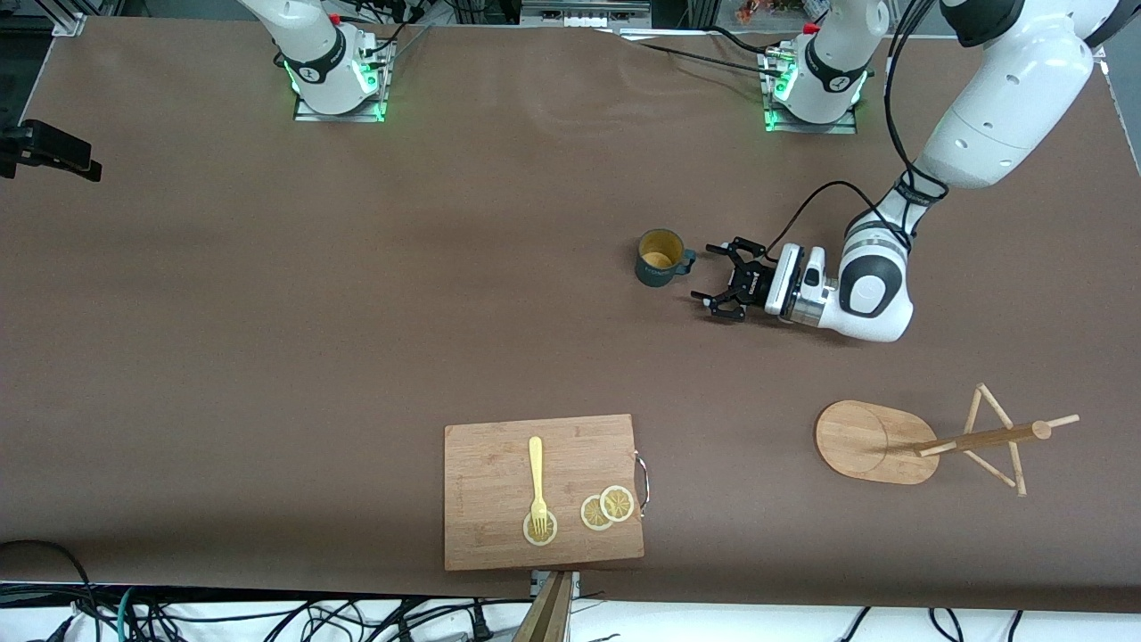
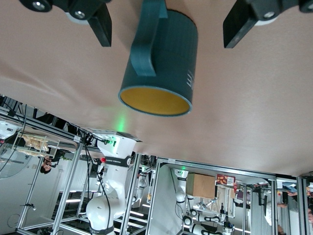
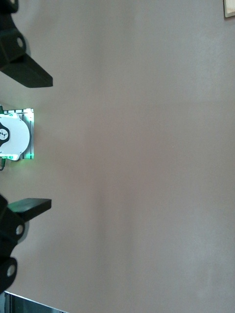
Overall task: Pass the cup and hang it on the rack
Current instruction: 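Grasp the mug handle with the left gripper while the right gripper withdraws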
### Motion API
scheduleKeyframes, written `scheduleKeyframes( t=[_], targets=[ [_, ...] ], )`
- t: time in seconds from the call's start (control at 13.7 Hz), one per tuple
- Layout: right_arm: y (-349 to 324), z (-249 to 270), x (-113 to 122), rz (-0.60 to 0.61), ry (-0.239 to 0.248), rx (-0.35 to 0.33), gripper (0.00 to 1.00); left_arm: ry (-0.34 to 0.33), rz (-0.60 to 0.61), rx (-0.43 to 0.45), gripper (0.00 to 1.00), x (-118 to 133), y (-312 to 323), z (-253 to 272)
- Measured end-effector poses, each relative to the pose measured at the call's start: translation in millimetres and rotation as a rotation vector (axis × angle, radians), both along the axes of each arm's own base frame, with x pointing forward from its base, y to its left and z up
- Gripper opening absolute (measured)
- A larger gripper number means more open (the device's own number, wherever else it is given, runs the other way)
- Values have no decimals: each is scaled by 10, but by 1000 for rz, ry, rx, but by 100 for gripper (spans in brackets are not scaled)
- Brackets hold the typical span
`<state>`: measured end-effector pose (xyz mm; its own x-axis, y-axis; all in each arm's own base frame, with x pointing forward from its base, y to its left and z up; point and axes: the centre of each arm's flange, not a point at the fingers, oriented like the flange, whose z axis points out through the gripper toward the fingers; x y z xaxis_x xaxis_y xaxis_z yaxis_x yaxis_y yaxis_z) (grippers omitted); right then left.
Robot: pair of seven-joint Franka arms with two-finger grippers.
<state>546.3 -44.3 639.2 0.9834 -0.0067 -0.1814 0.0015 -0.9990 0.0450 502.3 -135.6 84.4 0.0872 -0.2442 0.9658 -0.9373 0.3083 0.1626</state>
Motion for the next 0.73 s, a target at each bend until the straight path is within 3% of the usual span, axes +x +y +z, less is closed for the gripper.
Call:
scheduleKeyframes(
  t=[0.29, 0.37, 0.73],
  targets=[
    [0, -19, 17, 2, 0, 0, 100, -22, -29, -38, 100, -158, -106, -248],
    [0, -22, 20, 2, 0, 0, 100, -34, -36, -44, 93, -181, -131, -282],
    [6, -22, 26, 4, -3, 0, 100, -57, -44, -56, 35, -193, -184, -296]
  ],
)
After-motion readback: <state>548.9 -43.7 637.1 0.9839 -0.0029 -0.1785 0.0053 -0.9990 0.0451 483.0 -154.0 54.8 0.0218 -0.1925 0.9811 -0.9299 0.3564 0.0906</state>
